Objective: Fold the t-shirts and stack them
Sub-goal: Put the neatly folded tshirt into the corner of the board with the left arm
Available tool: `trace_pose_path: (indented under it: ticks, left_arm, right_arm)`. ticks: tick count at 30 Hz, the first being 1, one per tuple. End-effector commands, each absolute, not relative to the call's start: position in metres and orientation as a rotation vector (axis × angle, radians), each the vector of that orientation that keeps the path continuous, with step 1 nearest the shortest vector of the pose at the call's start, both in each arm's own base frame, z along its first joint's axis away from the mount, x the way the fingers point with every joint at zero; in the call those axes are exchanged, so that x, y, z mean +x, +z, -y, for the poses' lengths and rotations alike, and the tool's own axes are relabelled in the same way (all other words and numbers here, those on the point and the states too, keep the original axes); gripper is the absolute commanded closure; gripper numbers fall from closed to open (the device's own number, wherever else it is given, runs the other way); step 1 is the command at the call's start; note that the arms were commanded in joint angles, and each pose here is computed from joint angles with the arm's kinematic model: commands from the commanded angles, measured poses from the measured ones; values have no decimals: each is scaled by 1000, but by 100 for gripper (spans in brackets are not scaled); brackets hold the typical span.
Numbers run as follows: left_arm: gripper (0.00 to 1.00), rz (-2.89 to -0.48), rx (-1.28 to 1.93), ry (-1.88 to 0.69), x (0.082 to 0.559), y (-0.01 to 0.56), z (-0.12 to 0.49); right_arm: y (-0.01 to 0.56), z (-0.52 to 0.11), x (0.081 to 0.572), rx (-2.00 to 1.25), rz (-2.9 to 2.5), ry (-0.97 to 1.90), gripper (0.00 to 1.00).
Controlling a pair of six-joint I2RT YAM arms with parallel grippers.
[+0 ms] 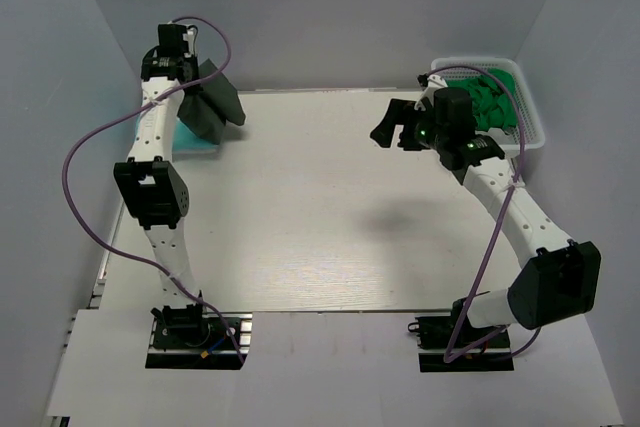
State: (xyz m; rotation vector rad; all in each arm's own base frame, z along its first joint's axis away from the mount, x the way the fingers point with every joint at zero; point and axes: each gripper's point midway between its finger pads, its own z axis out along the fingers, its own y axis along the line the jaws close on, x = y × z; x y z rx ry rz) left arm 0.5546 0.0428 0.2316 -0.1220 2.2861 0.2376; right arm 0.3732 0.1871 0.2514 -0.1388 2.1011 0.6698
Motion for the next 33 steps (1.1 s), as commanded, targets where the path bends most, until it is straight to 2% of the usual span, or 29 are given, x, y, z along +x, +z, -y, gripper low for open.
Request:
trace_pose_path:
  ticks: [1,13,14,15,17,18,19,20,28,33]
  left_arm:
    - [100,-2251,-246,282,554,238,-80]
    - [100,-2338,-413,239,550,173,-146]
    - [95,-2327,-427,231,552,175,-155]
    - [85,-2332,-464,225,551,171,-159]
    - [53,-2346,-480,191,550,166,-162]
    - [21,-2343,-481,167,552,165,-165]
    - [5,-2344,-474,147,553,165,-162]
    - [0,-2345,-468,132,553,165,-160]
    - [0,-2245,-504,94,545,214,-157]
    - [0,-2183,-428,-61,554,241,-129]
  right_arm:
    - [278,-186,385,-164,-2034,646,10]
    - [286,-188,398,-181,-2048,618,10]
    - [283,-187,399,-181,-2058,613,10]
    - [283,-188,400,-184,-2059,613,10]
    - [284,-188,399,-191,-2058,610,10]
    - [285,-189,399,-194,-2055,609,10]
    - [284,-187,399,-194,-2058,600,10]
    - [283,-186,399,-194,-2063,599,10]
    - [278,-184,395,-201,-2079,583,10]
    - [270,-185,394,-206,-2093,588,10]
